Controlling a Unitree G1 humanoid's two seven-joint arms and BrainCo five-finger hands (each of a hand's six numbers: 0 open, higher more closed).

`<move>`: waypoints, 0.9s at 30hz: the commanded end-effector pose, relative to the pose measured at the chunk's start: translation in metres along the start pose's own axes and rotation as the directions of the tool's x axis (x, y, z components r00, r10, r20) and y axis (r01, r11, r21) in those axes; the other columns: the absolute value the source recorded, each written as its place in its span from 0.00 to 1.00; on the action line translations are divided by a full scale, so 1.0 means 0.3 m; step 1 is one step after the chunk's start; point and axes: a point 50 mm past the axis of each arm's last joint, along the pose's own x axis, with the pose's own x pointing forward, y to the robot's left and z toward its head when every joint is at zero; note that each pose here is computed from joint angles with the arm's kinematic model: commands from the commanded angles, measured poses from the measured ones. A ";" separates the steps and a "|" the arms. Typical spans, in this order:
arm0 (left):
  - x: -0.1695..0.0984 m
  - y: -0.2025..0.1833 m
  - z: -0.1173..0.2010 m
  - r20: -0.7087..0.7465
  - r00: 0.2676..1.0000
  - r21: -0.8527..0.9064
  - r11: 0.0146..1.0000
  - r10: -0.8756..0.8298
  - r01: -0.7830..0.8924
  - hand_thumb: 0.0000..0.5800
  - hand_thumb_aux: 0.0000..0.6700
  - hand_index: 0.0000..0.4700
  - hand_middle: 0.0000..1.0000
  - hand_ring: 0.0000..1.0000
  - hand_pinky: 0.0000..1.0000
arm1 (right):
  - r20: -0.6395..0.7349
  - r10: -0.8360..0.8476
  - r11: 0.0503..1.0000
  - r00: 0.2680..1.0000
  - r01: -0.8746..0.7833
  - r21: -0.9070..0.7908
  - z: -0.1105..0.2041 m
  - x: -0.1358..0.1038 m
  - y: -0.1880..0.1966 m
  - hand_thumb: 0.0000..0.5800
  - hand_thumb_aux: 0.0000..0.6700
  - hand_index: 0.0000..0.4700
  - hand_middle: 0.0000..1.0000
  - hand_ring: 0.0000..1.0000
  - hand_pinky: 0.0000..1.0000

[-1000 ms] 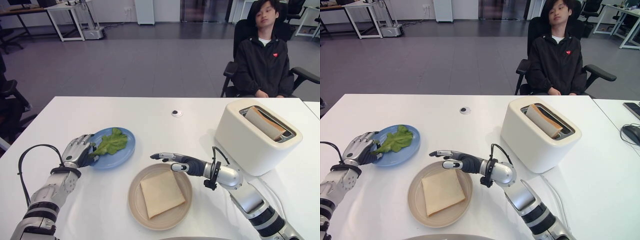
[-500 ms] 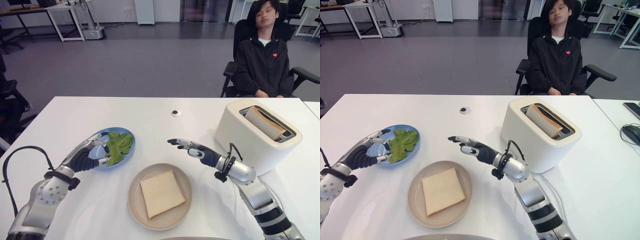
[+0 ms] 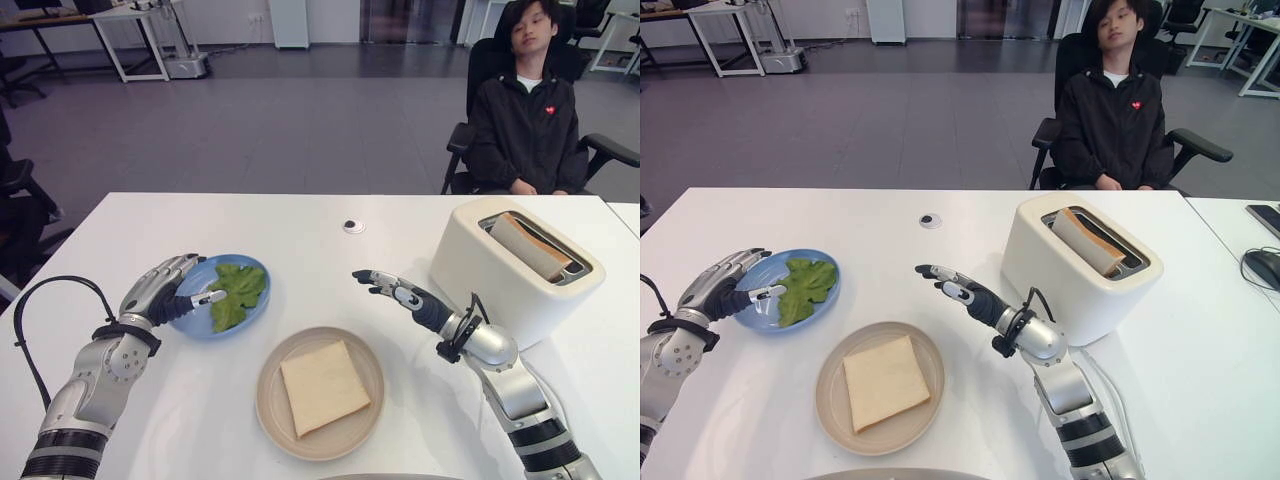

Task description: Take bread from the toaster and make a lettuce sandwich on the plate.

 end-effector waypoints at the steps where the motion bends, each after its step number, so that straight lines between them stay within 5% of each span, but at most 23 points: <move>1: 0.049 -0.088 0.018 0.014 0.999 -0.003 0.999 -0.049 0.049 0.00 0.00 0.00 0.00 0.00 0.00 | -0.020 0.011 1.000 1.000 -0.011 -0.005 -0.016 0.000 -0.002 0.00 0.00 0.00 0.00 0.00 0.00; 2: 0.058 -0.102 0.022 0.019 0.998 -0.001 0.998 -0.062 0.062 0.00 0.00 0.00 0.00 0.00 0.00 | -0.021 0.011 1.000 1.000 -0.011 -0.005 -0.018 0.000 -0.001 0.00 0.00 0.00 0.00 0.00 0.00; 3: 0.064 -0.112 0.024 0.022 0.997 0.007 0.997 -0.072 0.072 0.13 0.07 0.07 0.00 0.00 0.00 | -0.020 0.013 1.000 1.000 -0.013 -0.005 -0.018 0.001 -0.001 0.00 0.00 0.00 0.00 0.00 0.00; 5: 0.073 -0.131 0.019 0.019 0.996 0.037 0.995 -0.091 0.090 0.55 0.33 0.33 0.00 0.00 0.00 | -0.018 0.016 1.000 1.000 -0.016 -0.005 -0.018 0.003 0.000 0.00 0.00 0.00 0.00 0.00 0.00; 6: 0.075 -0.140 0.013 0.012 0.995 0.058 0.993 -0.103 0.102 0.51 0.30 0.30 0.00 0.00 0.00 | -0.016 0.016 1.000 1.000 -0.016 -0.006 -0.018 0.003 0.000 0.00 0.00 0.00 0.00 0.00 0.00; 8: 0.074 -0.150 0.000 0.001 0.993 0.100 0.988 -0.120 0.120 0.78 0.53 0.53 0.00 0.00 0.00 | -0.013 0.017 1.000 1.000 -0.017 -0.007 -0.016 0.004 0.002 0.00 0.00 0.00 0.00 0.00 0.00; 9: 0.074 -0.152 -0.004 0.000 0.992 0.110 0.986 -0.123 0.122 0.83 0.59 0.59 0.00 0.00 0.00 | -0.011 0.018 1.000 1.000 -0.018 -0.007 -0.015 0.005 0.003 0.00 0.00 0.00 0.00 0.00 0.00; 11: 0.076 -0.151 -0.004 0.006 0.993 0.119 0.986 -0.121 0.119 0.99 0.92 0.92 0.00 0.00 0.00 | -0.009 0.019 1.000 1.000 -0.019 -0.006 -0.015 0.005 0.006 0.00 0.00 0.00 0.00 0.00 0.00; 12: 0.078 -0.149 0.000 0.015 0.993 0.117 0.986 -0.117 0.115 1.00 1.00 1.00 0.00 0.00 0.00 | -0.009 0.019 1.000 1.000 -0.019 -0.007 -0.015 0.005 0.006 0.00 0.00 0.00 0.00 0.00 0.00; 22: 0.081 -0.123 0.024 0.077 0.995 0.041 0.997 -0.070 0.067 1.00 1.00 1.00 0.00 0.00 0.00 | 0.002 0.022 1.000 1.000 -0.022 -0.018 -0.009 0.012 0.007 0.00 0.00 0.00 0.00 0.00 0.00; 27: 0.057 -0.006 0.026 0.111 0.992 -0.087 0.995 0.057 -0.047 1.00 1.00 1.00 0.00 0.00 0.00 | 0.007 0.016 1.000 1.000 -0.016 -0.020 -0.007 0.012 0.006 0.00 0.00 0.00 0.00 0.00 0.00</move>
